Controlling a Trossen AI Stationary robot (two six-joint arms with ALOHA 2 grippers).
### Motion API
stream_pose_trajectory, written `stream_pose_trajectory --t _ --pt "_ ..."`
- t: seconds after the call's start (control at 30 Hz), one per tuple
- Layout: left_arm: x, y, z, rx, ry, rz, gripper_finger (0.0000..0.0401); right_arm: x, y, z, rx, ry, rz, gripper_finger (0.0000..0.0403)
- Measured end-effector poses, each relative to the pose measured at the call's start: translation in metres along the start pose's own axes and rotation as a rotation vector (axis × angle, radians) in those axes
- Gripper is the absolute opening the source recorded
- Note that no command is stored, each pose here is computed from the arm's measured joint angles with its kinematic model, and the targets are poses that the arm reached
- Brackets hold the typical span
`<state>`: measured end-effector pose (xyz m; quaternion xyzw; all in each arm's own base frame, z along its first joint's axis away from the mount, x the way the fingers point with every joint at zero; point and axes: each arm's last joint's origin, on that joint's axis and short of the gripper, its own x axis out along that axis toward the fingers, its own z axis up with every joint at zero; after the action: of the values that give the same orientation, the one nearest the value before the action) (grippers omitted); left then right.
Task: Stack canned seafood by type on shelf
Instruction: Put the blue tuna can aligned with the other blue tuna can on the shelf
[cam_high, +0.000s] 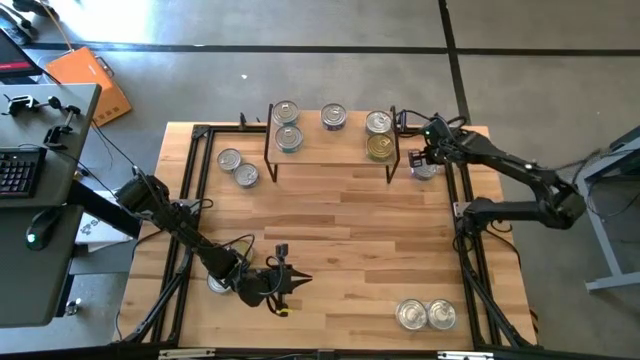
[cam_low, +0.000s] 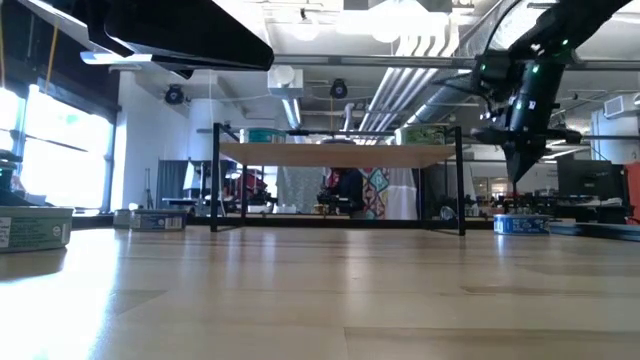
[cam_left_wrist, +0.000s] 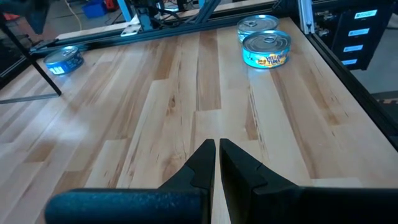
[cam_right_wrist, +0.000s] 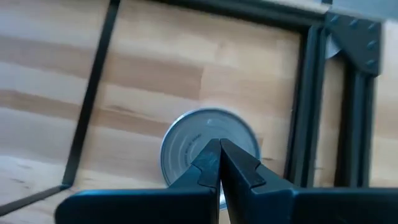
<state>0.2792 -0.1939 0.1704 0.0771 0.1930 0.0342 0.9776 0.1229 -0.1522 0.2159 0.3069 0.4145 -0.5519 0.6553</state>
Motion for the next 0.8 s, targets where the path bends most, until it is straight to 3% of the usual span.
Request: stream_pose_trajectory --t 0.33,0.8 --pt "0.0 0.0 0.0 -0.013 0.0 0.0 0.0014 0.037 0.002 0.003 -0.08 0.143 -0.08 0.0" --pt "0.0 0.0 0.001 -0.019 -0.007 -0.002 0.0014 0.056 0.011 -0.006 -0.196 0.285 -0.104 0.0"
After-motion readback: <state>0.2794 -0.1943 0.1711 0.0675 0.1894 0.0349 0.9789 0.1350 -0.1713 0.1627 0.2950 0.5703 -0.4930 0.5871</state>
